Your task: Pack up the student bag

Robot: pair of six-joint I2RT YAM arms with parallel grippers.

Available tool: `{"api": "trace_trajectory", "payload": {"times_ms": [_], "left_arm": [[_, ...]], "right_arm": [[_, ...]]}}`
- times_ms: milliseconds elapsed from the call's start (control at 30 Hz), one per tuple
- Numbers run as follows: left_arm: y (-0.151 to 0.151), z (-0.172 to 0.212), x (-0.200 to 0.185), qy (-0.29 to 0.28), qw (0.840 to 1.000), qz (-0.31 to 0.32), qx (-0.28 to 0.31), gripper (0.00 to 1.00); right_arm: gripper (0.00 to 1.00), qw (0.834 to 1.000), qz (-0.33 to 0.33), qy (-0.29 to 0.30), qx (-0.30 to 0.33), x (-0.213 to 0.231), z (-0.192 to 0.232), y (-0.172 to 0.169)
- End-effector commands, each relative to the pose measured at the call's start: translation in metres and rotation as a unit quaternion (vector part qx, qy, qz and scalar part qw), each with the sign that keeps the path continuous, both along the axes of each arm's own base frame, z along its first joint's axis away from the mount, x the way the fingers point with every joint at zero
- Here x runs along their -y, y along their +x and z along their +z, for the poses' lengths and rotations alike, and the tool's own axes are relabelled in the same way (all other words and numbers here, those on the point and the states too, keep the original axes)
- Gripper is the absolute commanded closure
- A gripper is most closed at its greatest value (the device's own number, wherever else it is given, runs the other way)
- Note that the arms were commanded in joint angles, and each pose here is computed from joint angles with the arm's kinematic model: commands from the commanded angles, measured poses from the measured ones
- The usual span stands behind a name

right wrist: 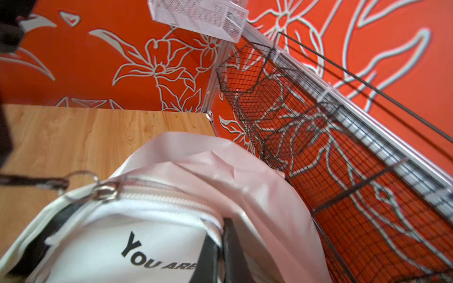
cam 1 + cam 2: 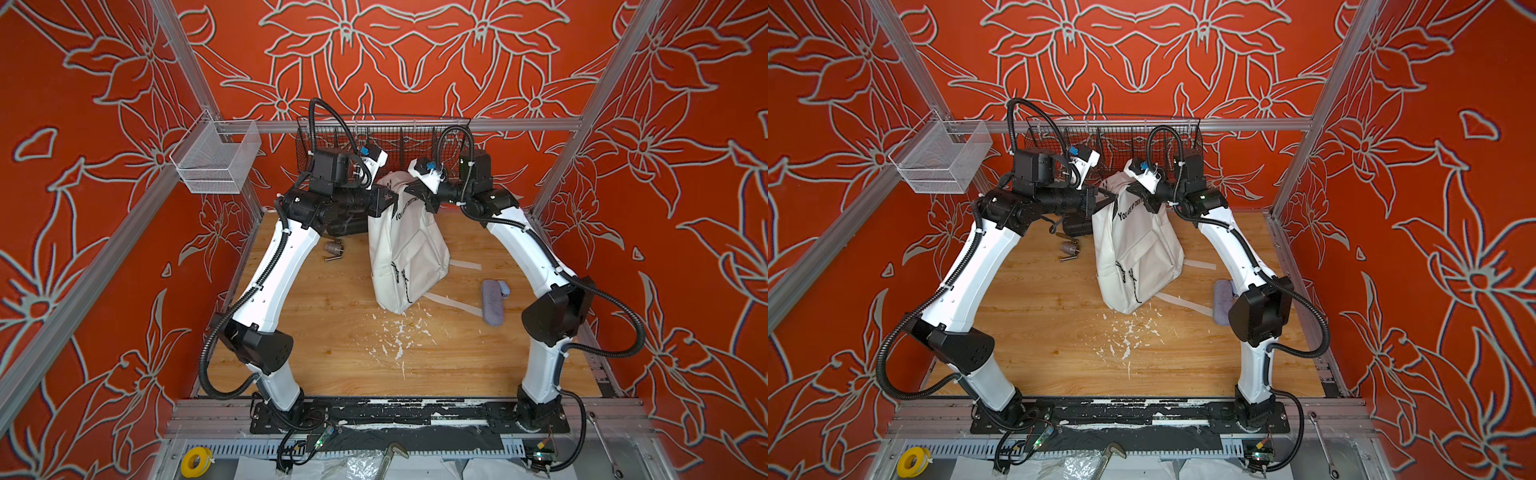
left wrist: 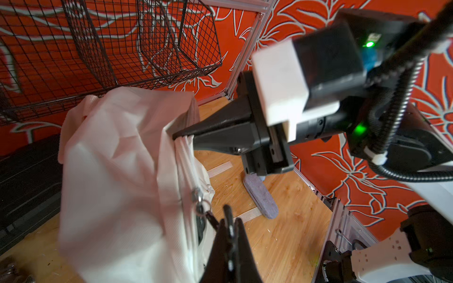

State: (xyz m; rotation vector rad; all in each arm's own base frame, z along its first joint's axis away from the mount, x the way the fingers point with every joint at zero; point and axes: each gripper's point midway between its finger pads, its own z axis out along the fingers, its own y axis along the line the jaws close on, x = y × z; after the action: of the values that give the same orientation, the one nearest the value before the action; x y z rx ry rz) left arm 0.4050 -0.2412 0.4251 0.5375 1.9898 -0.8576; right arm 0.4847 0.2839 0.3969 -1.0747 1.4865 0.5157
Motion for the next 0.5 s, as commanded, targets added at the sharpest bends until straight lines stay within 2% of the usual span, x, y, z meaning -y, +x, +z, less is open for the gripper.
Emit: {"api": "trace_trajectory", "payload": {"times_ms": [0, 133, 200, 467], "left_arm": [[-0.015, 0.013, -0.005, -0.005, 1.000, 0.002, 0.027, 1.00], [-0.006, -0.005, -0.021, 0.011, 0.998, 0.048, 0.036, 1.00], [-0.005, -0.012, -0.027, 0.012, 0.998, 0.061, 0.031, 1.00], [-0.008, -0.063, -0.032, 0.015, 0.996, 0.082, -0.020, 1.00]], "right_arm": [[1.00, 0.970, -0.173, 0.164, -0.048, 0.070, 0.066, 0.049], [1.00, 0.949, -0.189, 0.227, -0.111, 0.081, 0.082, 0.049], [1.00, 0.931, -0.227, 0.254, -0.131, 0.094, 0.087, 0.051], [1.00, 0.877, -0.352, 0.285, -0.160, 0.136, 0.086, 0.056]]}}
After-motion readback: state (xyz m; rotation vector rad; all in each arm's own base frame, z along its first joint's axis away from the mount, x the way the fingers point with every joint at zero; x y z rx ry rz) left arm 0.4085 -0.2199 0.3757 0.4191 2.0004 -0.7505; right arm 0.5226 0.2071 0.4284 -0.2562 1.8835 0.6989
